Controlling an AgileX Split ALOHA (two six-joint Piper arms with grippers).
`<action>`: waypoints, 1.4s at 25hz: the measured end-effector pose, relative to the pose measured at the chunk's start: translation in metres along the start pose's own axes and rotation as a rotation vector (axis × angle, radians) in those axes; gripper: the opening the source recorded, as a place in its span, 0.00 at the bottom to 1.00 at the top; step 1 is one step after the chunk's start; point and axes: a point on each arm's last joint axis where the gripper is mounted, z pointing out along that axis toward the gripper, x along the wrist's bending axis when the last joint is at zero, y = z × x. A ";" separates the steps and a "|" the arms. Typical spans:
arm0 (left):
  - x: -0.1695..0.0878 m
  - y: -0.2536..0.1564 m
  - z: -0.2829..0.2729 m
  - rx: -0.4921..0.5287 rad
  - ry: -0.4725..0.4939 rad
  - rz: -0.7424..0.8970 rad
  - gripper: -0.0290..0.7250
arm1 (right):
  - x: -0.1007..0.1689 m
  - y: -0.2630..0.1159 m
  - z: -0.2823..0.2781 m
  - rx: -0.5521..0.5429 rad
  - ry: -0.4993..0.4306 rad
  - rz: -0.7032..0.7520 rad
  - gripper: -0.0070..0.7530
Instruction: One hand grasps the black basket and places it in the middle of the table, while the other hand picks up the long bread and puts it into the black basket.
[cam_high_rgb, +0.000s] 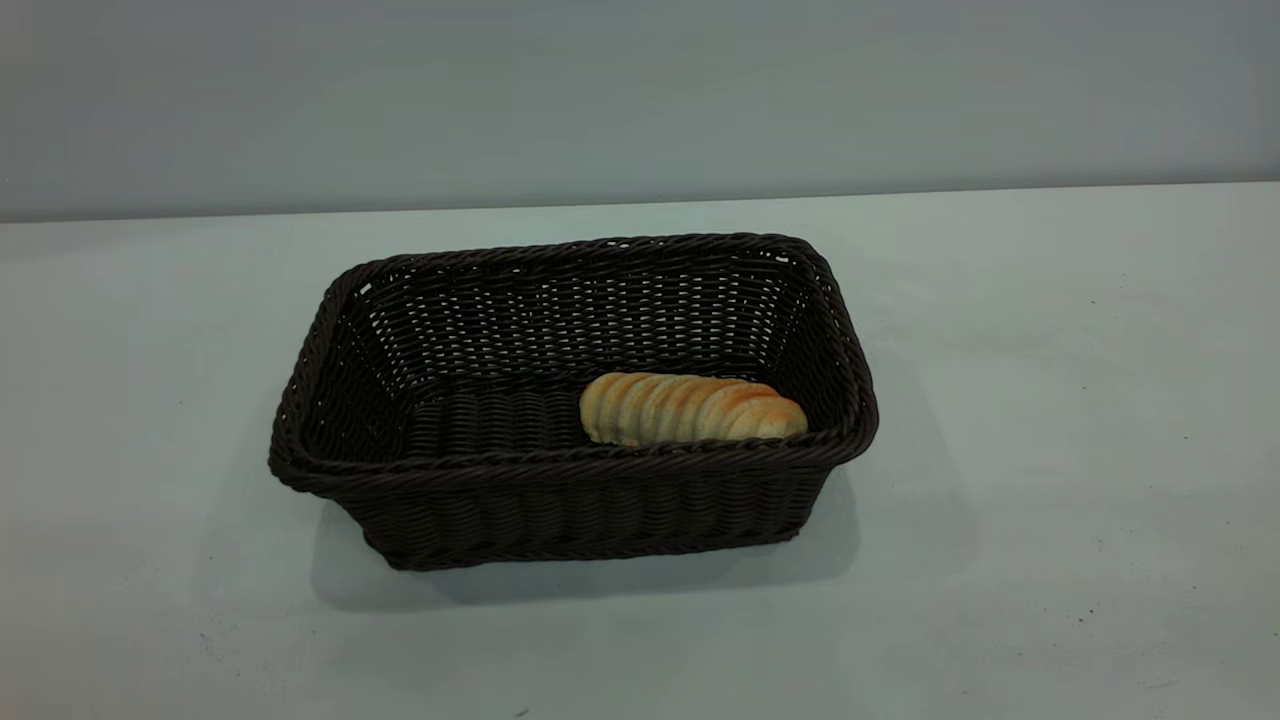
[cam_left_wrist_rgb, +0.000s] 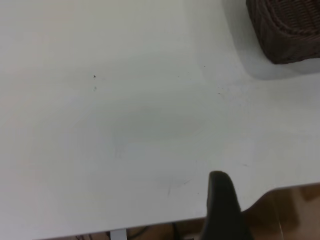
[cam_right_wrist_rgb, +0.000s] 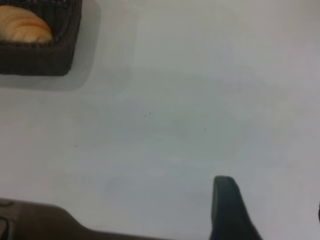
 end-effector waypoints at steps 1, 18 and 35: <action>0.000 0.000 0.000 0.000 0.000 0.000 0.76 | 0.000 0.000 0.000 0.000 0.001 0.000 0.54; -0.001 -0.011 -0.010 -0.089 0.117 -0.116 0.76 | 0.000 0.000 0.000 0.000 -0.015 0.015 0.54; -0.001 -0.011 -0.010 -0.089 0.125 -0.123 0.76 | 0.000 0.000 0.000 -0.001 -0.021 0.020 0.54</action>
